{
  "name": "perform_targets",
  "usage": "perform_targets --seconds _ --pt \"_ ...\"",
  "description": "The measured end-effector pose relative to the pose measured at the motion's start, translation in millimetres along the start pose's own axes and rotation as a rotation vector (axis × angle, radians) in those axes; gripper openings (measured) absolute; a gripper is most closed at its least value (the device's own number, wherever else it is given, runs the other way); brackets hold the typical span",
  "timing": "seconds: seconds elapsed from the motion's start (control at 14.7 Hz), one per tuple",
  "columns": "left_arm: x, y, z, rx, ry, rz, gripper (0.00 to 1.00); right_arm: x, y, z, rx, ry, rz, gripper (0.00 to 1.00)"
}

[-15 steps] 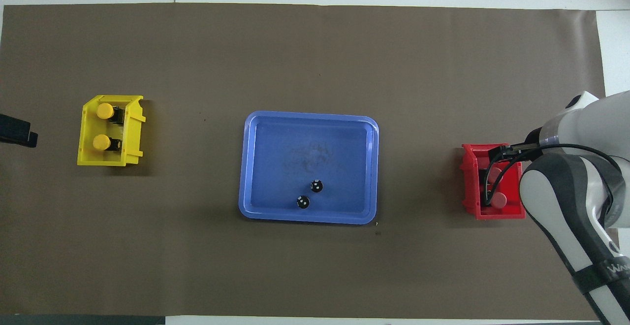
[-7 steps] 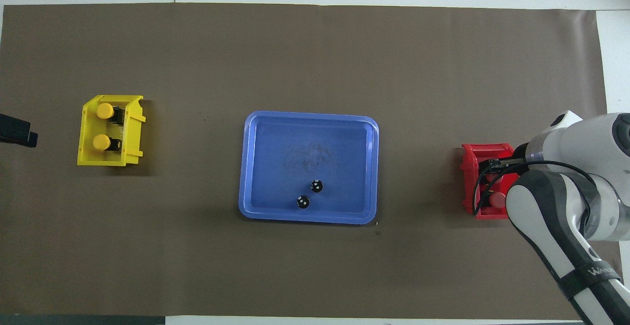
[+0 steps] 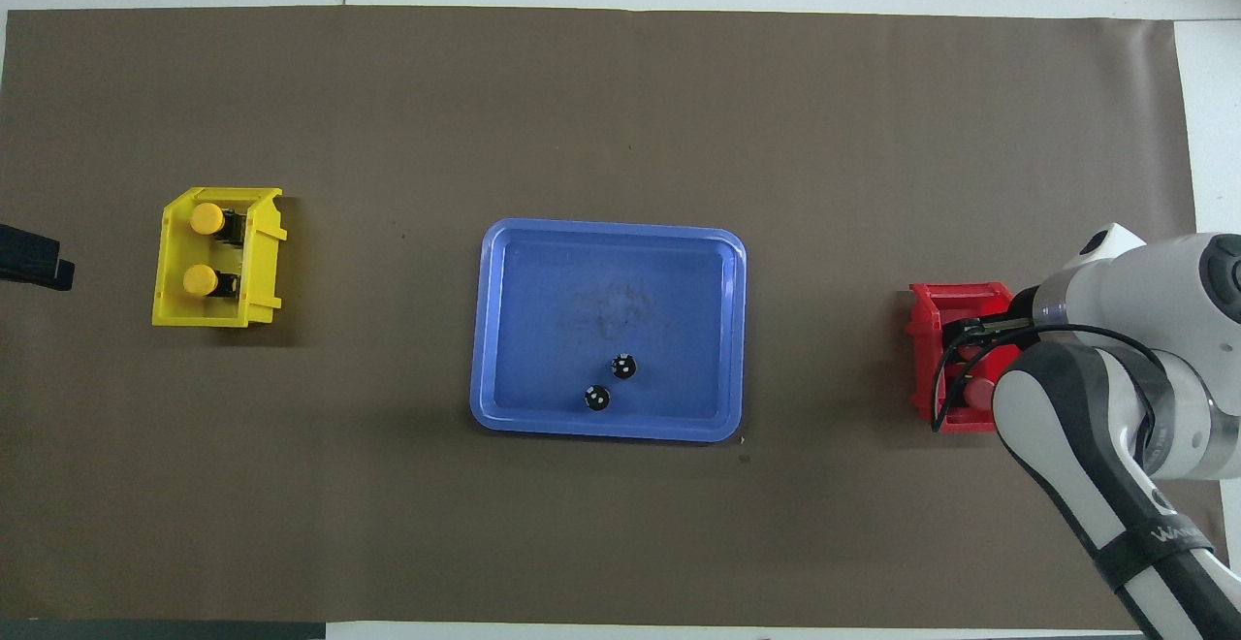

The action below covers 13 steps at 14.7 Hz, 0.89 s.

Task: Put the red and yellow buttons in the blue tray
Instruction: 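Reach the right gripper into the red bin and grasp a red button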

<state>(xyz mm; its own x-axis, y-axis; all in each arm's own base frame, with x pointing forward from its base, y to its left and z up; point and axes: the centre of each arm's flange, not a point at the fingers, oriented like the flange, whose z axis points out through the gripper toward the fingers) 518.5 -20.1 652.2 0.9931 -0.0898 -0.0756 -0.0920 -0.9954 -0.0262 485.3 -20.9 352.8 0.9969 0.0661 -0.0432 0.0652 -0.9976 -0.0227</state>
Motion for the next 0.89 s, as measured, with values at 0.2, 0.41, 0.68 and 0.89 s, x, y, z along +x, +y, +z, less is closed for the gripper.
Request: perform_targets --seconds 0.2,0.41,0.68,0.89 --pt "0.0 0.0 0.0 0.0 0.0 0.0 1.0 -2.1 -0.1 4.6 -0.001 0.004 0.0 0.64" --pt "0.0 0.0 0.0 0.0 0.0 0.001 1.0 -4.0 -0.3 7.6 -0.001 0.003 0.0 0.59" --pt "-0.1 -0.1 0.0 0.0 0.0 0.001 1.0 -4.2 -0.3 7.2 -0.001 0.004 0.0 0.45" --pt "1.3 -7.5 2.2 0.0 0.012 -0.013 1.0 0.2 0.7 -1.4 -0.001 0.008 -0.037 0.42"
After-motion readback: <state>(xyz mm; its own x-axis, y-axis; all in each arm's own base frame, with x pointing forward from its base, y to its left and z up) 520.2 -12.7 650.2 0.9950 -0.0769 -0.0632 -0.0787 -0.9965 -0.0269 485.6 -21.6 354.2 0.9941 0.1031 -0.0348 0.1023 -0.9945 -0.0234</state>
